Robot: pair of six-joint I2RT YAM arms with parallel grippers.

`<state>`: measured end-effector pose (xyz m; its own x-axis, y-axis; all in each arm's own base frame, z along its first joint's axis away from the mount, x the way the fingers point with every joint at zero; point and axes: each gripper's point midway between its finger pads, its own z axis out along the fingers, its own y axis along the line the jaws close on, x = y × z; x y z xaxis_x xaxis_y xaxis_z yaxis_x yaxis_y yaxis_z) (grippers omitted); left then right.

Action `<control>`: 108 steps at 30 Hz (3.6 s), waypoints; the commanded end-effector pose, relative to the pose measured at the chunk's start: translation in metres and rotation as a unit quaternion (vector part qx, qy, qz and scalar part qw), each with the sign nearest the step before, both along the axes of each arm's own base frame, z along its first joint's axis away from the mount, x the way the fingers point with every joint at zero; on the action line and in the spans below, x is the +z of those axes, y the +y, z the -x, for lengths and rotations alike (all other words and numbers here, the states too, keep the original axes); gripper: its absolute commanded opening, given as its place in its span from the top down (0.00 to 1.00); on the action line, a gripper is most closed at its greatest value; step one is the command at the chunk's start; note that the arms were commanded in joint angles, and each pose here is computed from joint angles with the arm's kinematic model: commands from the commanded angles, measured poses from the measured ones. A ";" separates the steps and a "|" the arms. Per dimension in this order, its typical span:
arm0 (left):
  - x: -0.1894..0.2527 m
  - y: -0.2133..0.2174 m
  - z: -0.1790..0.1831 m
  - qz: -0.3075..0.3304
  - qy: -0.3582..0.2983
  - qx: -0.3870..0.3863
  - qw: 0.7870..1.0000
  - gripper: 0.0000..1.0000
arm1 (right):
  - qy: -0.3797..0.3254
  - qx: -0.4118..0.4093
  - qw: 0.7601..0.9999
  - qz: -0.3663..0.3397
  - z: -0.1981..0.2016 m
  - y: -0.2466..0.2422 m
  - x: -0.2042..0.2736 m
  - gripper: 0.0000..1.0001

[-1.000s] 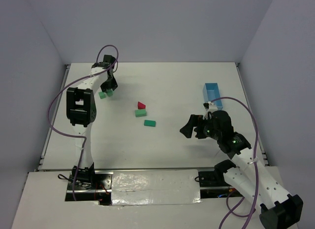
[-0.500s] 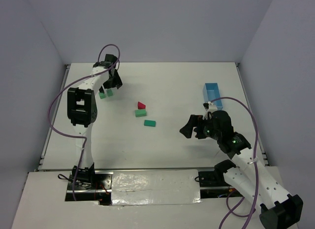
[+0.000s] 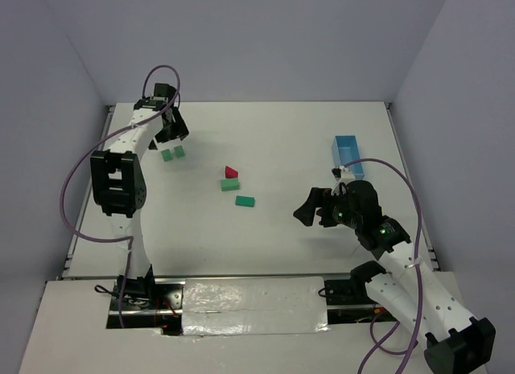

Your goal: Build the wood block tower

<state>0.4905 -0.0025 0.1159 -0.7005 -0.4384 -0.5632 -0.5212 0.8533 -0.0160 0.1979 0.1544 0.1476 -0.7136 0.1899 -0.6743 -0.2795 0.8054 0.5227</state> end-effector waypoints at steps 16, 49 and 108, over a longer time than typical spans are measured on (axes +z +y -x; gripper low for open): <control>-0.046 0.005 -0.014 0.043 0.039 -0.046 0.997 0.00 | -0.018 0.018 1.000 -0.004 -0.004 0.006 0.004 0.01; -0.064 0.012 -0.021 0.042 0.052 -0.052 0.996 0.19 | -0.016 0.024 1.000 -0.007 -0.003 0.008 0.002 0.01; -0.045 -0.005 -0.025 0.063 0.018 -0.077 0.995 0.02 | -0.015 0.025 1.000 -0.007 -0.003 0.008 0.002 0.00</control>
